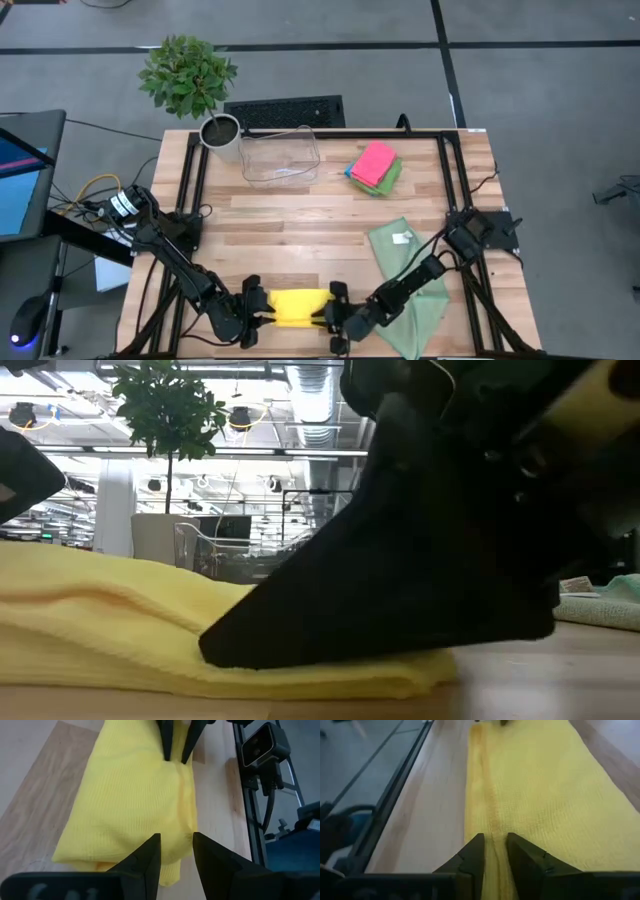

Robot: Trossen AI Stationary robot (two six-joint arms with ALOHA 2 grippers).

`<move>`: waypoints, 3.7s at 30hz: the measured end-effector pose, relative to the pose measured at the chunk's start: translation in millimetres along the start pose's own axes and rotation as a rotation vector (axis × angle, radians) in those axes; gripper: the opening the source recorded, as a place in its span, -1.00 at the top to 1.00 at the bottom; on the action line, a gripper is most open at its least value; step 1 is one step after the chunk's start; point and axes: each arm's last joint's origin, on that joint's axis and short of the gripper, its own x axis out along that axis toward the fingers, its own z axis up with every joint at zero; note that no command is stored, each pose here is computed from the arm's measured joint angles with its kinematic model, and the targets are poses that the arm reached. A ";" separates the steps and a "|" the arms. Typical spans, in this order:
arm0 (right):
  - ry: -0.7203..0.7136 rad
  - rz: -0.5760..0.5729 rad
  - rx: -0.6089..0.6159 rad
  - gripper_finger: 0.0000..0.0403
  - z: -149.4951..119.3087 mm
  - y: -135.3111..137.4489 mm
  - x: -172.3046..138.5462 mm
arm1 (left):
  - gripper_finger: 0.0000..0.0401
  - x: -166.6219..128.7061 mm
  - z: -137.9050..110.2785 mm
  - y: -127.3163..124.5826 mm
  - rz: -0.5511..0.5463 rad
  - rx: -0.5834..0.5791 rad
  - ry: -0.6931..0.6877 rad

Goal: Fold microfiber towels
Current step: Fold the yellow microfiber cloth, then stack the yellow microfiber cloth on the pink microfiber cloth

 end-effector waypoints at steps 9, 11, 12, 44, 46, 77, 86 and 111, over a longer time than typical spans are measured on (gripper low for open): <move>0.013 0.001 0.000 0.45 -0.4 -1.0 -0.1 | 0.31 -6.2 1.8 0.4 -0.024 -0.025 0.055; 0.013 0.000 -0.001 0.45 -0.5 -1.1 -0.1 | 0.32 -16.1 6.4 -2.1 -0.052 -0.065 0.055; 0.013 0.000 -0.002 0.45 -0.5 -1.3 0.0 | 0.33 -23.6 10.2 -4.8 -0.074 -0.077 0.038; 0.016 -0.005 -0.005 0.45 0.9 -6.2 2.0 | 1.00 37.5 -29.4 -23.2 0.229 0.107 -0.106; 0.016 -0.004 -0.005 0.45 0.9 -6.2 2.0 | 1.00 31.1 -31.8 -23.8 0.241 0.104 -0.095; -0.042 -0.070 -0.062 0.45 25.4 -9.3 -9.2 | 1.00 30.1 -27.3 -38.3 0.205 0.108 -0.289; -0.009 -0.080 -0.035 0.45 15.5 -8.0 -6.9 | 1.00 33.7 -42.6 -40.8 0.174 0.105 -0.250; -0.054 -0.069 -0.082 0.45 47.6 -7.3 -25.2 | 1.00 28.9 -56.0 -24.5 0.290 0.200 -0.094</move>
